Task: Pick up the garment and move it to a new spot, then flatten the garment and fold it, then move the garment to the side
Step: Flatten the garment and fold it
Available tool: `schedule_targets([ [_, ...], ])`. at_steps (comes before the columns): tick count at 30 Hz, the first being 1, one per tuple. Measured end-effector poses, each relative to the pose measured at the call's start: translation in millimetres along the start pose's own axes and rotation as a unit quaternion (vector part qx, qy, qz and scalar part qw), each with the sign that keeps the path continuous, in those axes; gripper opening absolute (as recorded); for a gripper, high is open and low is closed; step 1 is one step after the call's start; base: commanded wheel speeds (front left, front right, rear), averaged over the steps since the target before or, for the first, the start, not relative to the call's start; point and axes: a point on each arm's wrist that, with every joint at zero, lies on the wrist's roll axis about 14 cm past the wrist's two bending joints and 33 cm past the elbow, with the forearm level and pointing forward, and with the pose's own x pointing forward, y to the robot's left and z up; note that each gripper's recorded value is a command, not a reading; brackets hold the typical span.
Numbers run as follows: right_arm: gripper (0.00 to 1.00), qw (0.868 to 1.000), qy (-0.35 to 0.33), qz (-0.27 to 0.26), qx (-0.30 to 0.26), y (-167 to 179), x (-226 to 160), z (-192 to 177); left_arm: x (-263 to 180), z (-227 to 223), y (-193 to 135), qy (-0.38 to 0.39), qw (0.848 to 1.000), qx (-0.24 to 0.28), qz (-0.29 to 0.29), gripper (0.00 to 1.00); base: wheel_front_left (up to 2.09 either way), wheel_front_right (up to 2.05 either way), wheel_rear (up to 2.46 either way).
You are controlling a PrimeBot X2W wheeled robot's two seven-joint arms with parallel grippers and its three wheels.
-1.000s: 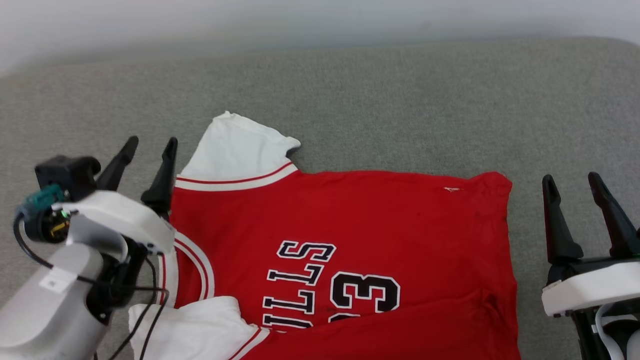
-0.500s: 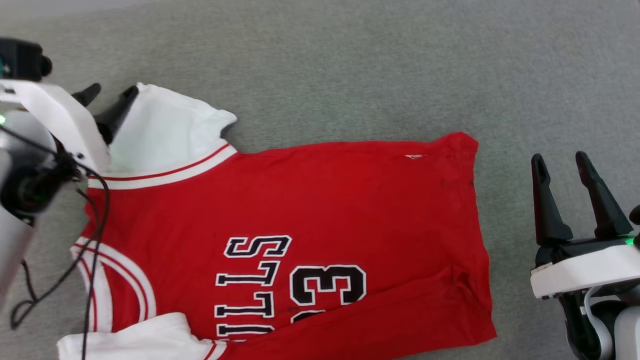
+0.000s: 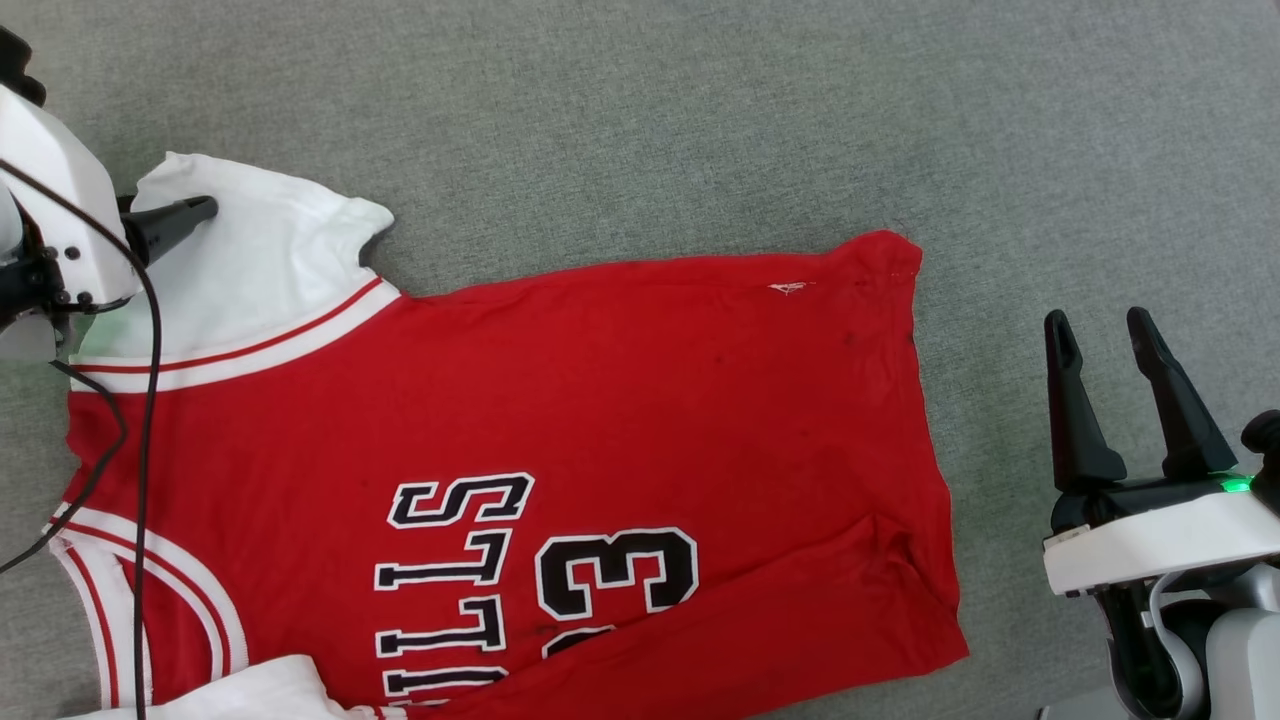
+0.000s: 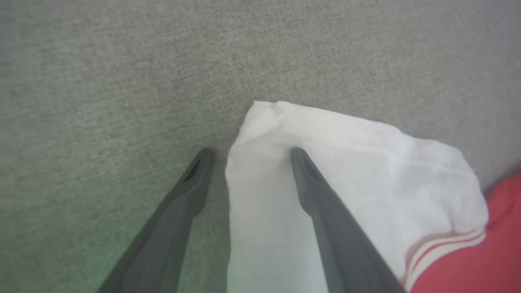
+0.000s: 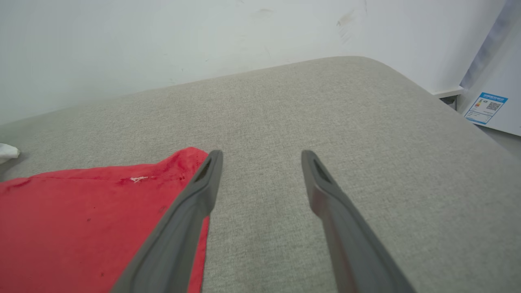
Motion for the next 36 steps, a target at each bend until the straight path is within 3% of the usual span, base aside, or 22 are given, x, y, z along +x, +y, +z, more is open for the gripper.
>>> schedule_targets([
  [1,1.0,1.0,0.001,-0.001,0.0,-1,0,-1,2,-2,0,0.008,1.0,-0.001,0.0,0.0,0.0,0.0,0.0],
  [10,1.0,0.999,0.041,-0.001,0.027,-1,2,-17,6,-4,-4,0.006,1.0,0.0,0.005,0.0,0.0,0.0,0.0],
  [18,1.0,0.99,0.127,0.027,0.06,17,24,-35,-20,18,-10,-0.082,0.996,0.03,0.031,0.0,0.0,0.0,0.0],
  [22,1.0,0.98,0.188,0.053,0.045,26,41,-42,-43,29,-11,-0.13,0.99,0.034,0.04,0.0,0.0,0.0,0.0],
  [29,1.0,0.951,0.287,0.114,-0.012,62,67,-52,-77,35,-10,-0.181,0.981,0.043,0.045,0.0,0.0,0.0,0.0],
  [36,1.0,0.894,0.424,0.129,-0.072,70,62,-92,-91,31,-5,-0.207,0.977,0.041,0.045,0.0,0.0,0.0,0.0],
])
